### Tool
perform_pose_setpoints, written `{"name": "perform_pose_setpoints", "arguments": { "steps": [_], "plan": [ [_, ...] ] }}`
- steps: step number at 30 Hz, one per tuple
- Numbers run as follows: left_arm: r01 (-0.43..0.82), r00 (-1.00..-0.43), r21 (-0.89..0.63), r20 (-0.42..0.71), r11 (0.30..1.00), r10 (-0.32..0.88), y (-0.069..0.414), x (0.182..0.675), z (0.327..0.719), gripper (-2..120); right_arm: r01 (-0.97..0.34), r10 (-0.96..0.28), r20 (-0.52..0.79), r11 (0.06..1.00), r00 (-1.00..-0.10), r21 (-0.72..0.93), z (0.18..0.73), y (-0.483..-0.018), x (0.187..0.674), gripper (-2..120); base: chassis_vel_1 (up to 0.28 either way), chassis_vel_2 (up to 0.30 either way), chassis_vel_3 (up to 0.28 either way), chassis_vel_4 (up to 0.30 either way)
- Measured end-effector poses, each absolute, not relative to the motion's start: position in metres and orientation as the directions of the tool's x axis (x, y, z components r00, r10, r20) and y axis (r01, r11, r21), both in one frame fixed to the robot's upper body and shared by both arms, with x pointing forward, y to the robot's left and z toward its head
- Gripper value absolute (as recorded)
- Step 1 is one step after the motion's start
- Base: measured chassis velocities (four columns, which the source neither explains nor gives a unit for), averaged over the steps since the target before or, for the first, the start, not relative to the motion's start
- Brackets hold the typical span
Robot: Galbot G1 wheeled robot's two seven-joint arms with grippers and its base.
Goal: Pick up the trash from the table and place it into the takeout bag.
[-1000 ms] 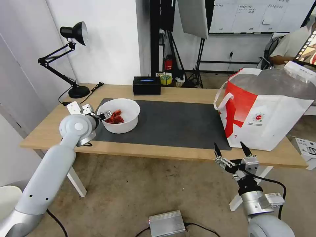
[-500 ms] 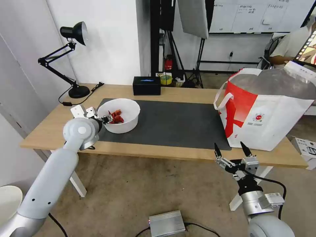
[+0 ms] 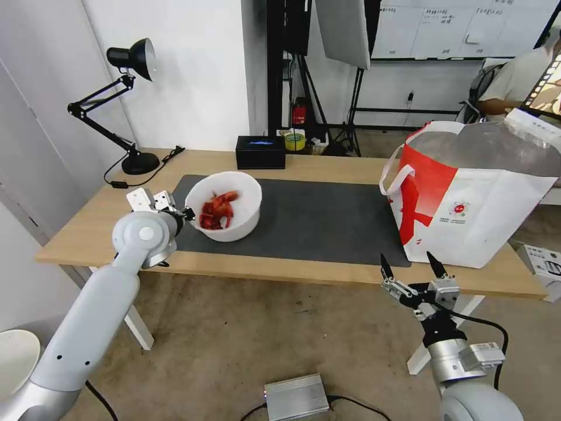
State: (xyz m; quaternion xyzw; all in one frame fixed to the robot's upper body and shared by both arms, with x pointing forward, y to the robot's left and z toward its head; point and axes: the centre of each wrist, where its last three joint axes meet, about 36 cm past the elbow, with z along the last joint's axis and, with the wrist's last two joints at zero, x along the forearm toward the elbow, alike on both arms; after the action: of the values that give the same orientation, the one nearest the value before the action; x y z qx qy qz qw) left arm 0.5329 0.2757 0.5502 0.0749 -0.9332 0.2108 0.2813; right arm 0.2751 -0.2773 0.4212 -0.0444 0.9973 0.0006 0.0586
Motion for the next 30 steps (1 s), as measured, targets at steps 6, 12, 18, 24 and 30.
{"name": "perform_pose_setpoints", "arguments": {
  "steps": [6, 12, 18, 24, 30],
  "plan": [
    [-0.248, -0.834, -0.350, 0.552, 0.903, -0.015, 0.273, 0.531, 0.551, 0, -0.089, -0.088, -0.117, 0.996, -0.989, -0.004, 0.421, -0.277, 0.275, 100, 0.000, 0.000, 0.000, 0.000],
    [-0.231, -0.841, -0.347, 0.542, 0.909, -0.007, 0.272, 0.528, 0.556, 0, -0.089, -0.088, -0.117, 0.996, -0.989, -0.004, 0.421, -0.277, 0.275, 100, 0.000, 0.000, 0.000, 0.000],
    [-0.188, -0.851, -0.356, 0.525, 0.915, 0.029, 0.271, 0.522, 0.564, 0, -0.089, -0.088, -0.117, 0.996, -0.989, -0.004, 0.421, -0.277, 0.275, 100, 0.000, 0.000, 0.000, 0.000],
    [-0.143, -0.855, -0.384, 0.511, 0.912, 0.081, 0.261, 0.521, 0.573, 0, -0.089, -0.088, -0.117, 0.996, -0.989, -0.004, 0.421, -0.277, 0.275, 100, 0.000, 0.000, 0.000, 0.000],
    [-0.108, -0.855, -0.416, 0.502, 0.903, 0.130, 0.246, 0.522, 0.583, 0, -0.089, -0.088, -0.117, 0.996, -0.989, -0.004, 0.421, -0.277, 0.275, 100, 0.000, 0.000, 0.000, 0.000]
  ]
}}
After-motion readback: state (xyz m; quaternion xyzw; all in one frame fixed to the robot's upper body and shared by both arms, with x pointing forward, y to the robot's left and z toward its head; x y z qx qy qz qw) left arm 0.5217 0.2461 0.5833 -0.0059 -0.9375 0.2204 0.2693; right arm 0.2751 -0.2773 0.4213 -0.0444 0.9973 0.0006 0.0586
